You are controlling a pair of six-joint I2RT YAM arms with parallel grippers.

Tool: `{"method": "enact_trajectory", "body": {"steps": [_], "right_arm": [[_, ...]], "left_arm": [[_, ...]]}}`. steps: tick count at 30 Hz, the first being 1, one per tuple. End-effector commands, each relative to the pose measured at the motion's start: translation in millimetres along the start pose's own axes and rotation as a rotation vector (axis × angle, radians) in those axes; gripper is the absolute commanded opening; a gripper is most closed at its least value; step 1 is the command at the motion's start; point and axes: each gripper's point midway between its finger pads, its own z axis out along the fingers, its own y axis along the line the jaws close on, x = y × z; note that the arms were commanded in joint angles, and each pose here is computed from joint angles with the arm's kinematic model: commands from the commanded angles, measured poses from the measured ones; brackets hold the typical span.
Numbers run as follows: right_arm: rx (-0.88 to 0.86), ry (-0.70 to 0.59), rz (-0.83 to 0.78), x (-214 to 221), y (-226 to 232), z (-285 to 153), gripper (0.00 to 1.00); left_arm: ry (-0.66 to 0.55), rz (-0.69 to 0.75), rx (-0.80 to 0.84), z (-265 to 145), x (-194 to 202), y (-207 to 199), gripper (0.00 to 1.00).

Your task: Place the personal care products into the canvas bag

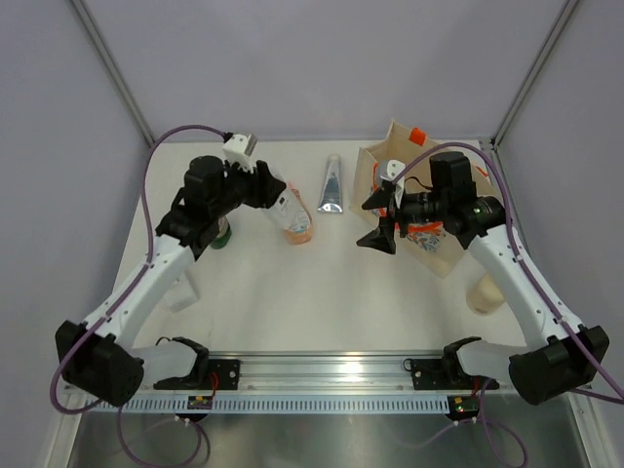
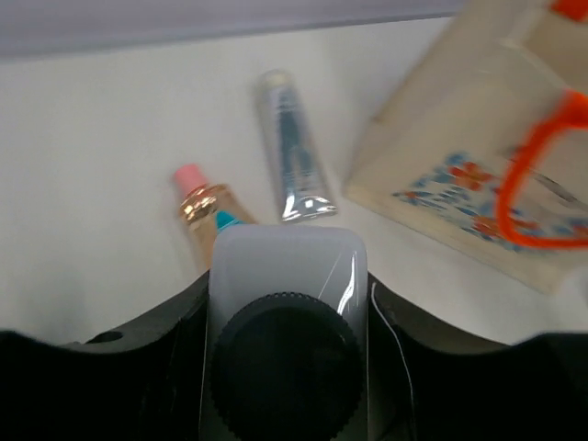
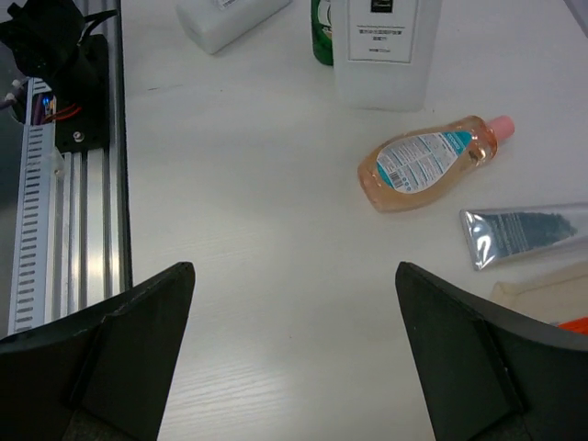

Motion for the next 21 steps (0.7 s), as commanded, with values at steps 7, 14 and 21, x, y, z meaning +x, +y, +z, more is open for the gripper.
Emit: {"method": "enact_trajectory", "body": {"steps": [7, 14, 21], "right_arm": [[-0.218, -0.108, -0.093, -35, 9, 42, 0.99], [-0.374, -0.098, -0.001, -29, 53, 88, 0.99], [-0.532, -0.045, 0.059, -6, 99, 109, 0.99]], "left_arm": [[-0.085, 0.373, 1.042, -134, 9, -133, 0.0], [-0.127, 0.324, 1.18, -156, 10, -151, 0.0], [-0.12, 0.31, 1.183, -153, 14, -157, 0.0]]}}
